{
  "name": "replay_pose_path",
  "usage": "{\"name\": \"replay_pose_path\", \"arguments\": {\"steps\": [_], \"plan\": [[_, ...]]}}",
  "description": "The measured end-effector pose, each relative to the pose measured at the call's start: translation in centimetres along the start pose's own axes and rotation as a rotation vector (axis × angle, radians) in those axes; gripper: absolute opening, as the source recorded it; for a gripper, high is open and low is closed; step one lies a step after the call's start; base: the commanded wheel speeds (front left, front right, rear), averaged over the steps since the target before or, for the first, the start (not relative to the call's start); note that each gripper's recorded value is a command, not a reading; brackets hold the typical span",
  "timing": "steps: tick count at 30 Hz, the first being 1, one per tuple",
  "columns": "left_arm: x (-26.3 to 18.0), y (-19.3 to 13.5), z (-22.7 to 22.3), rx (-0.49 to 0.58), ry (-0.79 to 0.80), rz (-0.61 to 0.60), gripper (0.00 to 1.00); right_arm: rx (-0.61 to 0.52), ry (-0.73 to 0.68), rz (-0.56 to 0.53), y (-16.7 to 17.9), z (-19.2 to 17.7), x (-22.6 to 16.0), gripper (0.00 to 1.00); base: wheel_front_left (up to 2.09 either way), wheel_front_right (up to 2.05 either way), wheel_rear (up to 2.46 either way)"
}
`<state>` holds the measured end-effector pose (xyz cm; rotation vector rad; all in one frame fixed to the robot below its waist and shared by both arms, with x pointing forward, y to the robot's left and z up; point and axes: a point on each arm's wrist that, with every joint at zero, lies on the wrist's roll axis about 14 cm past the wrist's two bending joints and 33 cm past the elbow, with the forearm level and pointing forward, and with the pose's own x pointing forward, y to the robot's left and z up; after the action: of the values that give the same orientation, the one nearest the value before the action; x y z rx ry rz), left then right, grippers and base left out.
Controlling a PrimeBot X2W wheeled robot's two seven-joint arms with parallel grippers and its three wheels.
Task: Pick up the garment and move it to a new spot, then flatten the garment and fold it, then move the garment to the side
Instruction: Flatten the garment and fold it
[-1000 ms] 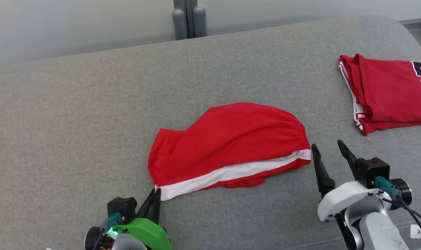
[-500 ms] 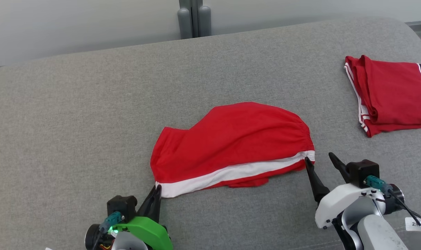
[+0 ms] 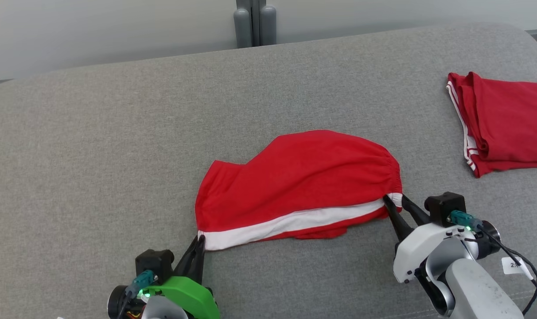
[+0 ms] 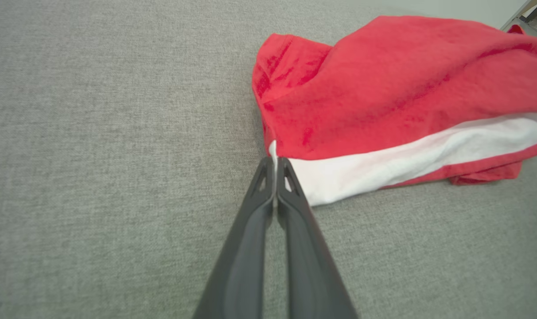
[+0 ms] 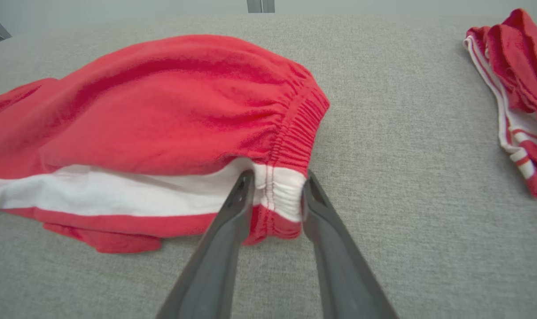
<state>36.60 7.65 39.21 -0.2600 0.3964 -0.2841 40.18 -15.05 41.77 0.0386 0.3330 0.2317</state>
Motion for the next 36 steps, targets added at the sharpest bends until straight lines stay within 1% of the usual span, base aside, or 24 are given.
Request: {"name": "replay_pose_path", "arguments": {"steps": [1,5,10,15,18,20,23,27,31,32,36], "plan": [[0.0,0.0,0.0,-0.001,-0.001,0.0,0.0,-0.003,-0.003,0.004,0.1,0.1,0.1,0.0,0.0,0.0,0.0],[-0.1,0.0,0.8,-0.006,-0.034,0.0,0.0,-0.005,-0.04,0.015,0.3,0.9,-0.1,0.0,0.0,0.0,0.0],[-0.2,-0.2,3.6,-0.042,-0.136,-0.006,0.0,-0.018,-0.134,0.027,0.5,3.7,-0.6,0.0,0.0,0.0,0.0],[-1.0,-1.2,8.6,-0.095,-0.293,-0.048,0.0,-0.038,-0.285,0.045,1.0,8.4,-2.1,0.0,0.0,0.0,0.0],[-2.1,-1.8,11.9,-0.102,-0.386,-0.08,0.0,-0.013,-0.379,0.063,1.7,11.4,-3.5,0.0,0.0,0.0,0.0],[-3.2,-2.3,14.2,-0.103,-0.449,-0.107,0.0,-0.026,-0.446,0.075,2.1,13.6,-4.7,0.0,0.0,0.0,0.0],[-5.4,-3.4,18.7,-0.077,-0.564,-0.164,0.0,-0.057,-0.561,0.08,2.2,17.4,-6.9,0.0,0.0,0.0,0.0],[-8.6,-5.0,23.9,-0.028,-0.698,-0.225,0.0,-0.086,-0.677,0.089,2.7,21.3,-9.6,0.0,0.0,0.0,0.0],[-11.7,-6.6,28.7,0.041,-0.818,-0.28,0.0,-0.121,-0.79,0.082,2.8,24.9,-12.0,0.0,0.0,0.0,0.0],[-12.6,-7.1,30.3,0.087,-0.842,-0.293,0.0,-0.138,-0.824,0.074,2.8,26.1,-12.7,0.0,0.0,0.0,0.0],[-12.5,-7.1,32.0,0.145,-0.842,-0.291,0.0,-0.15,-0.822,0.052,2.5,26.7,-12.7,0.0,0.0,0.0,0.0]]}}
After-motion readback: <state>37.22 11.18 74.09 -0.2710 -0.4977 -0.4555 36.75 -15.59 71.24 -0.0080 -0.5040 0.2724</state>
